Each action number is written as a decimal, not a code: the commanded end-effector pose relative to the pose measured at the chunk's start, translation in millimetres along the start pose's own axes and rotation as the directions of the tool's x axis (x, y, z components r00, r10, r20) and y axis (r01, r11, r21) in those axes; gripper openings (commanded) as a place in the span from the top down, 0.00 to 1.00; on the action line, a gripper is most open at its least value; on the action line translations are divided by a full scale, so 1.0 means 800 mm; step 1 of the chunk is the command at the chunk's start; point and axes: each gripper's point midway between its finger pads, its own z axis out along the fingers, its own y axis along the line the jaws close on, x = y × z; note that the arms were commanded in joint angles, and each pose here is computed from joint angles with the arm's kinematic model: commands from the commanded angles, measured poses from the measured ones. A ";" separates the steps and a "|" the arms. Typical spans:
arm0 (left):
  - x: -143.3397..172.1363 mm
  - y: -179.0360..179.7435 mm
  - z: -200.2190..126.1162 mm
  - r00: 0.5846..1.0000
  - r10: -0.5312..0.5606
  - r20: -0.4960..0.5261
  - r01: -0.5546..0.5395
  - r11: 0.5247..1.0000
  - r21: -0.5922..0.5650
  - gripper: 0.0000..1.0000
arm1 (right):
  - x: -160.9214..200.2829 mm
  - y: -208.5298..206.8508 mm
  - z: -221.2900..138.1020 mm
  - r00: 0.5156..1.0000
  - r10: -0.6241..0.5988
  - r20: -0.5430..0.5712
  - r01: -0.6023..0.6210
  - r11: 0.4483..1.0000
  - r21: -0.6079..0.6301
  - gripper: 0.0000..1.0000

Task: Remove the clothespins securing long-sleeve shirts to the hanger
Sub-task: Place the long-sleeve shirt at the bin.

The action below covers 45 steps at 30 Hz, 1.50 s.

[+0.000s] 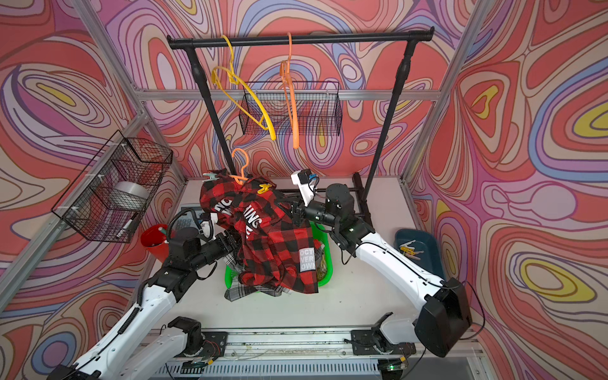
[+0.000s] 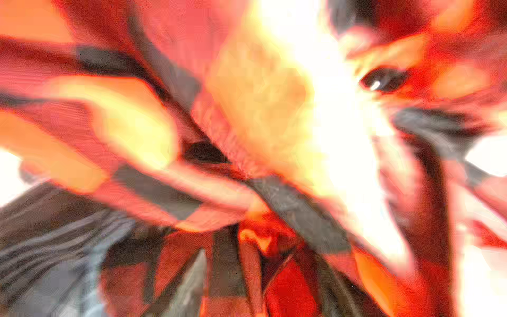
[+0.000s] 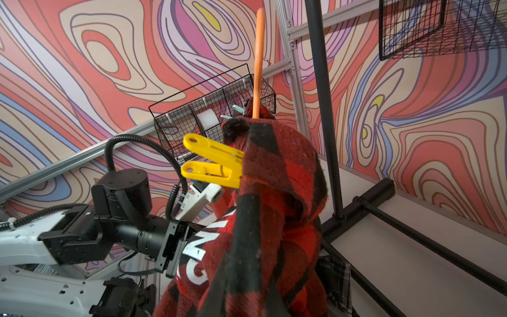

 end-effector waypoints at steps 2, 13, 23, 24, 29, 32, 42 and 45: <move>-0.016 0.005 -0.047 0.997 -0.011 0.075 0.015 0.998 -0.057 0.28 | 0.002 0.002 -0.009 0.999 -0.045 -0.017 0.045 0.999 -0.006 1.00; -0.119 -0.137 -0.111 0.946 0.231 0.229 -0.256 0.963 0.088 0.33 | 0.021 -0.006 -0.007 0.997 -0.037 -0.072 0.037 0.999 0.005 1.00; -0.171 -0.185 -0.047 0.920 0.344 0.187 -0.381 0.898 0.221 0.40 | 0.024 0.003 -0.006 0.996 -0.031 -0.089 0.030 0.999 -0.016 1.00; -0.170 -0.184 -0.039 0.915 0.363 0.176 -0.395 0.894 0.212 0.40 | 0.024 0.004 -0.006 0.995 -0.031 -0.091 0.030 0.999 -0.017 1.00; -0.161 -0.190 -0.012 0.883 0.447 0.142 -0.467 0.866 0.180 0.40 | 0.029 0.008 0.001 0.993 -0.033 -0.112 0.030 0.999 -0.026 1.00; -0.160 -0.193 0.001 0.867 0.480 0.137 -0.498 0.852 0.162 0.40 | 0.031 0.014 0.006 0.992 -0.038 -0.121 0.033 0.999 -0.036 1.00; -0.159 -0.168 0.030 0.852 0.517 0.082 -0.523 0.847 0.093 0.46 | 0.027 0.026 0.010 0.992 -0.042 -0.120 0.035 0.997 -0.062 1.00; -0.157 -0.174 0.034 0.850 0.518 0.098 -0.527 0.840 0.130 0.59 | 0.030 0.026 0.013 0.991 -0.034 -0.127 0.026 0.998 -0.064 1.00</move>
